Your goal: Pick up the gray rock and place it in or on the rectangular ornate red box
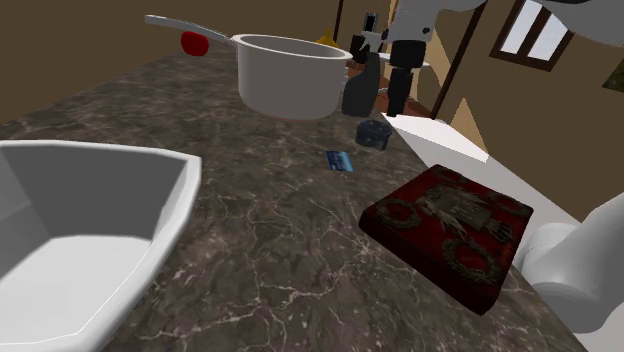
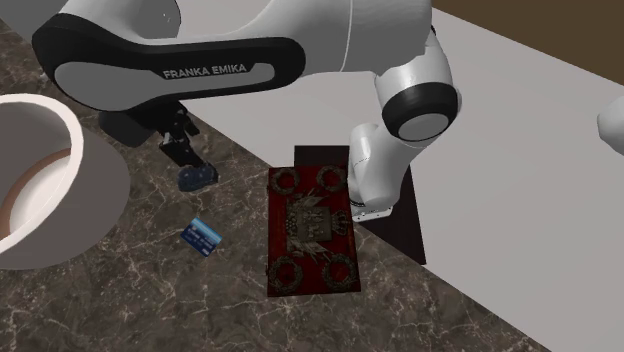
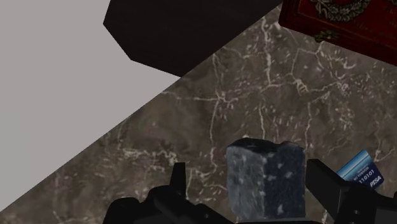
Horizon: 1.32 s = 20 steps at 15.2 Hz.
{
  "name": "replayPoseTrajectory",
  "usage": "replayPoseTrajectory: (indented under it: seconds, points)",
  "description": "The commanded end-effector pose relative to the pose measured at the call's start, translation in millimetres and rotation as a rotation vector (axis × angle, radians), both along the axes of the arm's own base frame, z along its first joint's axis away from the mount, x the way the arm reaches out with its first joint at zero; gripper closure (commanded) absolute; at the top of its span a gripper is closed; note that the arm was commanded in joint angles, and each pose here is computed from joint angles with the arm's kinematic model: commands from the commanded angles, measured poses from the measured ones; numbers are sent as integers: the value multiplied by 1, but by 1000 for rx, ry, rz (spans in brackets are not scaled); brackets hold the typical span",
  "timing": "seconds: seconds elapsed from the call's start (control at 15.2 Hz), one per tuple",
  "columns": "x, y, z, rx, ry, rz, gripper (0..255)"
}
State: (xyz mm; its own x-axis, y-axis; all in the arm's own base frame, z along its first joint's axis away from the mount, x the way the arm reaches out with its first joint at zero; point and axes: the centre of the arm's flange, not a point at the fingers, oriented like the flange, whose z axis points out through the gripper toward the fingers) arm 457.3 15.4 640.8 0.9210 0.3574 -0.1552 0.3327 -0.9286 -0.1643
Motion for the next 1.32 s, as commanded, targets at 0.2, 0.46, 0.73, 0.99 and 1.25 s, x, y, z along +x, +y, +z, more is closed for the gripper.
replayPoseTrajectory:
  seconds: [0.2, 0.46, 0.73, 0.99, 1.25]
  points:
    - [-3, 1, -8, 0, 0, 0, 0]
    - [-3, 1, -8, 0, 0, 0, 0]
    - [-3, 1, -8, 0, 0, 0, 255]
    - [-2, 1, -7, 0, 0, 0, 255]
    - [3, 13, -1, -12, -19, -12, 0]
